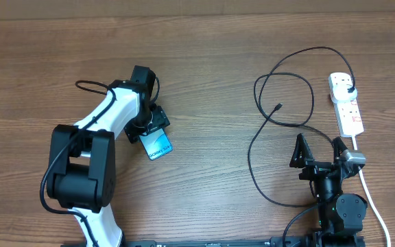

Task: Plug charger to phone and switch on socket
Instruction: 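Close the left gripper on the phone's bottom edge, then lift the phone upright with the left gripper, screen facing right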

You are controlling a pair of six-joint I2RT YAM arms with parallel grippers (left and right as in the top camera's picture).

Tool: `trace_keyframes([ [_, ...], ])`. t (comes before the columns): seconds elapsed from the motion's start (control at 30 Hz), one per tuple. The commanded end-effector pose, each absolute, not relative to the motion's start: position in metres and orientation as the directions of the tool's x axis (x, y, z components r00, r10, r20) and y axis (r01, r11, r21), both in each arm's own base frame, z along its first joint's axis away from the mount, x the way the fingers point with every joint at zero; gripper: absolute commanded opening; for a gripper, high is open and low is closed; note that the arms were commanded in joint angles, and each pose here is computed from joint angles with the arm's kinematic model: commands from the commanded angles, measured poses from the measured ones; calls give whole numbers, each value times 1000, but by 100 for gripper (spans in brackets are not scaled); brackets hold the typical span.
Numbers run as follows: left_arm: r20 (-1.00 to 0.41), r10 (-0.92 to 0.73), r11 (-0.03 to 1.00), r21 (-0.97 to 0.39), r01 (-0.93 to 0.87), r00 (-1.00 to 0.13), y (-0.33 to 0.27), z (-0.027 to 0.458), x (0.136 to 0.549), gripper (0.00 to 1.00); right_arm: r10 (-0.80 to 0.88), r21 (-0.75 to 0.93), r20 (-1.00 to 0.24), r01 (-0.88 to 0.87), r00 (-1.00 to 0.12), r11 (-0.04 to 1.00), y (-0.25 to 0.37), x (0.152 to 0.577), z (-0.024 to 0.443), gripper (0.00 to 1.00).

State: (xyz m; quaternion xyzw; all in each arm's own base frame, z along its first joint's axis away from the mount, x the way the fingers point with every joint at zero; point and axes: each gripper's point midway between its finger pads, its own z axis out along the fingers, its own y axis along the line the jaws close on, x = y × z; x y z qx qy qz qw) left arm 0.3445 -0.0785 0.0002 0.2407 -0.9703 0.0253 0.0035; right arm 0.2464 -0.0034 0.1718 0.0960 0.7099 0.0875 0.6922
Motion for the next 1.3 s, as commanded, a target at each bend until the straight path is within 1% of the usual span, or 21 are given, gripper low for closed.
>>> trace_keyframes([
  [0.0,111,-434,893,-79,-443,-894,-92,-8,338,77,253,252,-967,8,-22,968,-2,247,170,100],
  [0.17,113,-434,893,-78,-443,-894,-94,4,343,77,253,252,-967,8,-22,968,-2,247,170,100],
  [0.4,122,-409,905,-74,-420,-904,-94,18,346,74,253,252,-967,8,-22,968,-2,247,170,100],
  [0.63,155,-382,916,-66,-396,-911,-95,28,340,74,253,252,-967,8,-22,968,-2,247,170,100],
  [0.77,213,-291,926,-183,-330,-933,-115,36,336,73,253,252,-967,8,-22,968,-2,247,170,100],
  [0.93,267,-213,902,-315,-294,-940,-139,49,332,74,253,252,-967,8,-22,968,-2,247,170,100],
  [1.1,325,-186,877,-370,-306,-927,-150,56,322,74,253,252,-967,8,-22,968,-2,247,170,100],
  [1.27,375,-126,850,-437,-294,-919,-161,66,310,73,253,252,-967,8,-22,968,-2,247,170,100],
])
